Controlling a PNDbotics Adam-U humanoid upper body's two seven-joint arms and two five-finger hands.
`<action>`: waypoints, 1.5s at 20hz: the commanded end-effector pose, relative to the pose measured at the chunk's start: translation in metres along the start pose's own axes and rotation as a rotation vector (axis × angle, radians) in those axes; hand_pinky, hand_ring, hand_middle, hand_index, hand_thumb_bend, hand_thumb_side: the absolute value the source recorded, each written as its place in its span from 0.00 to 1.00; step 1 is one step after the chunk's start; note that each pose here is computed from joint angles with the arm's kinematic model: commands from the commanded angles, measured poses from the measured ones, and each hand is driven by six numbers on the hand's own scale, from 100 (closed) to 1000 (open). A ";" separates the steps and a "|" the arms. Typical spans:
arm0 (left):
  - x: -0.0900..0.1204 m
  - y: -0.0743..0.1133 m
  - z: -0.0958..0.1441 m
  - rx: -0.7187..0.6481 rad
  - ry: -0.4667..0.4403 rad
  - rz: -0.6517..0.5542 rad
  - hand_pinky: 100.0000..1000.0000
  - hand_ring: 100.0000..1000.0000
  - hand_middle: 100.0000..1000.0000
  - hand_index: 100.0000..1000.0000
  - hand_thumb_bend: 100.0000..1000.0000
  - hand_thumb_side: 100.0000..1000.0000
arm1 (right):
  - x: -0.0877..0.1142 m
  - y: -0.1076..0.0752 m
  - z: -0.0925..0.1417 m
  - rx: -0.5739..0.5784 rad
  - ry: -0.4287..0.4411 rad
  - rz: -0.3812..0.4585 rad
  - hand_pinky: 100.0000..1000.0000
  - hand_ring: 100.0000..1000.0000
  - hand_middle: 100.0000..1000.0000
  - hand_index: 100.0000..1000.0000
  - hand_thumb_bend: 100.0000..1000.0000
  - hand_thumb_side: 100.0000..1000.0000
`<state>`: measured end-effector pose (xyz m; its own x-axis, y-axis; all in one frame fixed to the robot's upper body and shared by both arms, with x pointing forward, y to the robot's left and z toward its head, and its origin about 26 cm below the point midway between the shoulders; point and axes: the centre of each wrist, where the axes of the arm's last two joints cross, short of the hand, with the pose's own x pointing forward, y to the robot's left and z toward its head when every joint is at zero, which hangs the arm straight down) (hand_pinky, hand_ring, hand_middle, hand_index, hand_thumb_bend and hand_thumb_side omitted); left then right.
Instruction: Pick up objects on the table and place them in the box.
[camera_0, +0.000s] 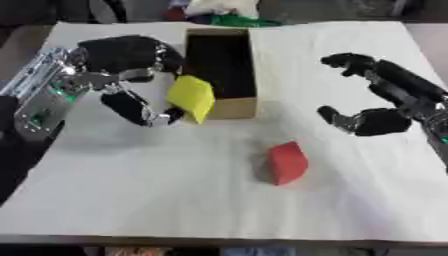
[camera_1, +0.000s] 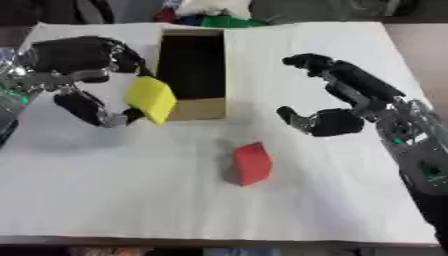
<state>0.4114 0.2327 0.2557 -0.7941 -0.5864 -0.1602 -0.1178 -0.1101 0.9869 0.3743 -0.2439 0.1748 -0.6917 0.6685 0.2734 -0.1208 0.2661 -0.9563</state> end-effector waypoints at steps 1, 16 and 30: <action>-0.018 0.012 -0.005 0.044 0.078 -0.016 0.75 0.65 0.52 0.76 0.14 0.46 | 0.002 -0.008 -0.002 -0.009 -0.016 0.011 0.83 0.93 0.91 1.00 0.21 0.53; -0.054 -0.047 -0.044 -0.009 0.260 0.014 0.76 0.68 0.60 0.82 0.21 0.55 | 0.007 -0.007 -0.009 -0.005 -0.048 -0.003 0.83 0.93 0.91 1.00 0.21 0.53; -0.055 -0.049 -0.030 -0.110 0.257 -0.077 0.83 0.77 0.80 0.96 0.57 0.76 | 0.005 -0.005 -0.005 -0.008 -0.032 -0.004 0.83 0.93 0.91 1.00 0.20 0.54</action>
<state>0.4797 0.2383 0.1976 -0.6244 -0.7546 -0.2015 -0.0562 -0.2140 0.9752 0.3751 -0.2349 0.1721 -0.7093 0.6414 0.2924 -0.1447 0.2735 -0.9509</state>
